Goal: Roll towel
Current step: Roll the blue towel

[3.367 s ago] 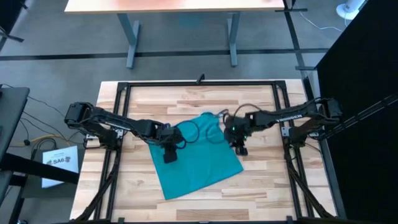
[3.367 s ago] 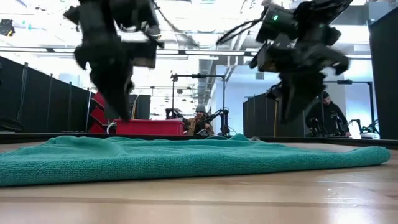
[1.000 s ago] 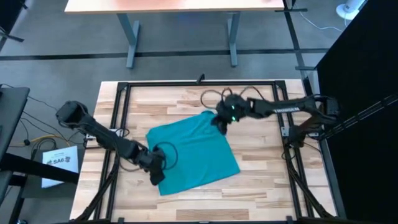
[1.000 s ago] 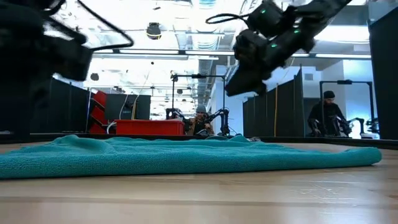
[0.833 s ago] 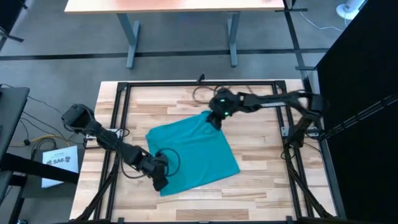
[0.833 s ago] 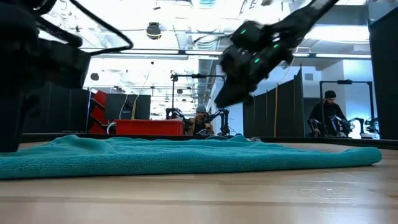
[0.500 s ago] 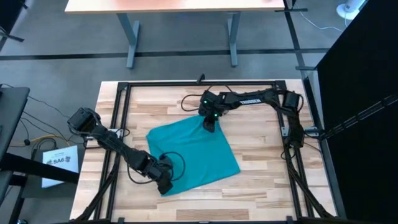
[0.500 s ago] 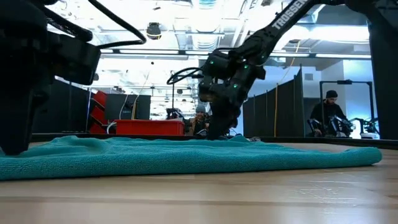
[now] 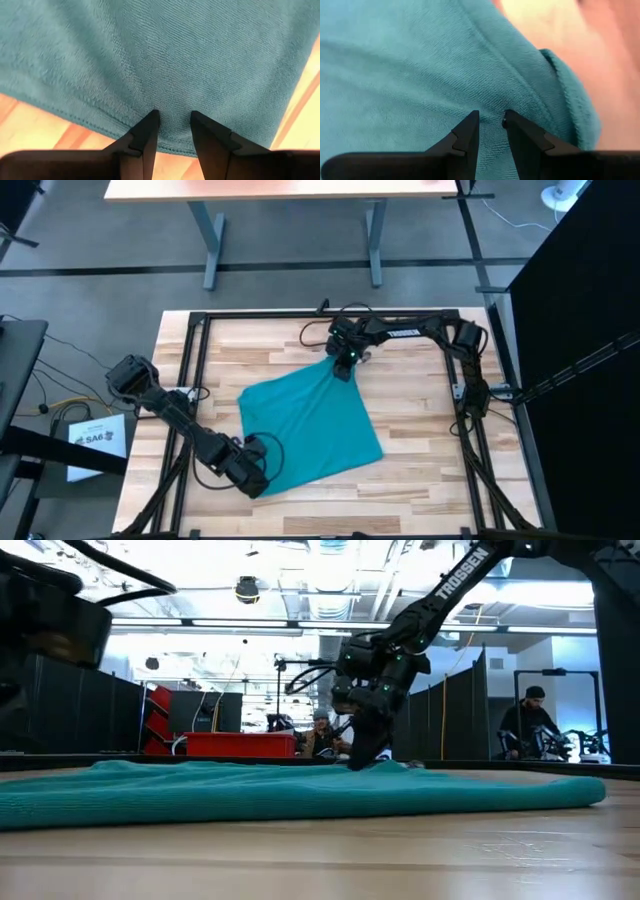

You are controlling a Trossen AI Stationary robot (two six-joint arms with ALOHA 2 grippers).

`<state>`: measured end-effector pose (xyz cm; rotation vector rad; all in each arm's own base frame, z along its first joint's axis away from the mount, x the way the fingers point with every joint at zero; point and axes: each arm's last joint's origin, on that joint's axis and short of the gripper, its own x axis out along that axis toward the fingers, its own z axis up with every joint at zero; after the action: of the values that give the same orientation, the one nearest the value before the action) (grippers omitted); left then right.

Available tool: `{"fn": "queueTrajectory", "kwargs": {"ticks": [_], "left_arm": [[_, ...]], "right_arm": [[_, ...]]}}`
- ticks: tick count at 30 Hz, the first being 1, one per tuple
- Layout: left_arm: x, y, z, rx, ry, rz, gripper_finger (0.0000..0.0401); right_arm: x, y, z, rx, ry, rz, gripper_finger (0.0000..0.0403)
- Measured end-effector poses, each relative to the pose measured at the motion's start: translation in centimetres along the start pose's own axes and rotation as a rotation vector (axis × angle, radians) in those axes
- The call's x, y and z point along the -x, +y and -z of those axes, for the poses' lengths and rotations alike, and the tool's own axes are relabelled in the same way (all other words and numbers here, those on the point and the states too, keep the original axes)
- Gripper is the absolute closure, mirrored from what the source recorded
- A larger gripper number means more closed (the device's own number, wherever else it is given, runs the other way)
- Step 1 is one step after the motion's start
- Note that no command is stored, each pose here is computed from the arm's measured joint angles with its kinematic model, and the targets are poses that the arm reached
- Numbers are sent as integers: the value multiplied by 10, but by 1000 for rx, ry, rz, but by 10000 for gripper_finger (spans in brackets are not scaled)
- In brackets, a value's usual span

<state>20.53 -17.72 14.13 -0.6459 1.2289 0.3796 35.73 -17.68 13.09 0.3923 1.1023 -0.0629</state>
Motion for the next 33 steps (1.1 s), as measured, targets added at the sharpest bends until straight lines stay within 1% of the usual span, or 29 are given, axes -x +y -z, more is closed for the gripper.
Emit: {"fn": "queueTrajectory", "kwargs": {"ticks": [3, 10, 12, 17, 20, 23, 26, 29, 31, 33], "left_arm": [[1, -1, 5, 6, -1, 1, 297], [0, 0, -1, -30, -1, -1, 297], [-1, 1, -6, -49, -7, -6, 297], [1, 8, -16, -72, -13, -47, 297], [13, 15, -20, -68, -18, -75, 297], [31, 19, -23, -67, -31, -47, 297], [49, 19, -24, -70, -52, 34, 296], [63, 23, -20, -83, -58, 58, 296], [70, 31, -19, -83, -84, 13, 296], [72, 42, -20, -87, -109, -91, 296]], "right_arm": [[1, -2, 0, -3, -3, 2, 316], [5, 33, -6, 116, -29, -73, 316], [4, 52, -5, 155, -11, -98, 316], [-7, 102, 10, 254, 127, -159, 316], [-12, 138, 25, 338, 236, -210, 316], [-20, 166, 39, 398, 283, -239, 316], [-26, 185, 51, 401, 309, -248, 316], [-30, 206, 64, 402, 344, -255, 316], [-32, 218, 71, 403, 362, -260, 316], [-35, 227, 78, 404, 359, -269, 316]]}}
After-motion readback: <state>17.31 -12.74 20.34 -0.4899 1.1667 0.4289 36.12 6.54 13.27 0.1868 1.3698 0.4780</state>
